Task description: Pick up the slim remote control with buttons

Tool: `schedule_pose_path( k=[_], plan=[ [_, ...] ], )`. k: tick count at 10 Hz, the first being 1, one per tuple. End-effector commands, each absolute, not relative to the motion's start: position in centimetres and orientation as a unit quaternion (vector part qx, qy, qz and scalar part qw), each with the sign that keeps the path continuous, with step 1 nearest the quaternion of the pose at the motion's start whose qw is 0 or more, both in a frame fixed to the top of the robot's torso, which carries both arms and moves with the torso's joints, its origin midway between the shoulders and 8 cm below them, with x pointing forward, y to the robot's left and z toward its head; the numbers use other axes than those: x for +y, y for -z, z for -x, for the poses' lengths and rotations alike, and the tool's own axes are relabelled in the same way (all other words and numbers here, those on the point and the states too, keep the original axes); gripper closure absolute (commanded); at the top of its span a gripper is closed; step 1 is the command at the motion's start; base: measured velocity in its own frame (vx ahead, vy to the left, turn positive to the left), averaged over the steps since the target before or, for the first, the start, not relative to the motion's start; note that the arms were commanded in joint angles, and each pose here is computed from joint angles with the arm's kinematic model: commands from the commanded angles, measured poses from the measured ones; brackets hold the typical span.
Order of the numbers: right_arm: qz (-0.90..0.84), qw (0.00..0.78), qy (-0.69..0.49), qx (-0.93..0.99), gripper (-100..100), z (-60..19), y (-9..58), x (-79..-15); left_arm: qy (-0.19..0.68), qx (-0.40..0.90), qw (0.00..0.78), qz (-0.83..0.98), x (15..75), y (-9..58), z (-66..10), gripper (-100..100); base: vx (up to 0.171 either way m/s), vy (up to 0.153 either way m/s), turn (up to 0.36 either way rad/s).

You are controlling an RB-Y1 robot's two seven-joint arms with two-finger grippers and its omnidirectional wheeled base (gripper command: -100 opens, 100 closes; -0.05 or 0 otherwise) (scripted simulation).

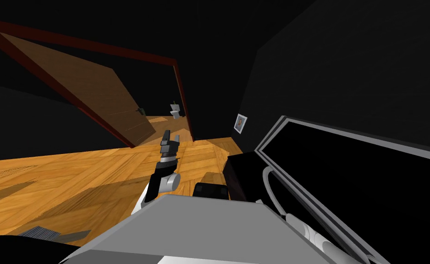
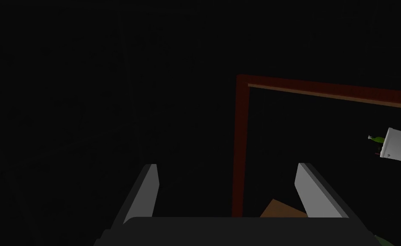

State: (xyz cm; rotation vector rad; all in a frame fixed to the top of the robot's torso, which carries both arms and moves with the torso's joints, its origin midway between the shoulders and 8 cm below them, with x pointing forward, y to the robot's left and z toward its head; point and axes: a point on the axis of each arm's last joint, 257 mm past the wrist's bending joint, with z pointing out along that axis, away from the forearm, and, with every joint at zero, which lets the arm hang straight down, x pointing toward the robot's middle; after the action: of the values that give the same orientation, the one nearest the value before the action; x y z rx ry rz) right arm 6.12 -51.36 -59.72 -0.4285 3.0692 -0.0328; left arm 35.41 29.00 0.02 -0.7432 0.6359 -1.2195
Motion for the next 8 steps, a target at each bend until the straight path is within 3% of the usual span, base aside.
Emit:
schedule_pose_path(
  k=[1,2,6,7,8],
  plan=[
    [0.138,0.021,0.011,0.99,-100,-6.12,59.72,-51.36,0.55,0.287,0.71,0.335,29.0,-0.02,-35.41,0,0.005,-0.021,0.01],
    [0.138,0.022,0.011,0.99,100,-6.11,59.77,-51.34,0.55,0.287,0.71,0.335,29.0,-0.02,-35.41,0,0.0,0.0,0.0],
    [0.138,0.021,0.009,0.99,100,-6.06,59.83,-51.11,0.55,0.287,0.71,0.335,29.0,-0.02,-35.41,0,0.0,0.0,0.0],
    [0.138,0.021,0.009,0.99,0,-6.06,59.83,-51.11,0.55,0.287,0.71,0.335,29.0,-0.02,-35.41,0,0.0,0.0,0.0],
    [0.141,0.021,0.011,0.99,100,-6.62,59.06,-51.97,0.55,0.287,0.71,0.335,29.0,-0.02,-35.41,0,-0.01,0.023,-0.049]
  ],
)
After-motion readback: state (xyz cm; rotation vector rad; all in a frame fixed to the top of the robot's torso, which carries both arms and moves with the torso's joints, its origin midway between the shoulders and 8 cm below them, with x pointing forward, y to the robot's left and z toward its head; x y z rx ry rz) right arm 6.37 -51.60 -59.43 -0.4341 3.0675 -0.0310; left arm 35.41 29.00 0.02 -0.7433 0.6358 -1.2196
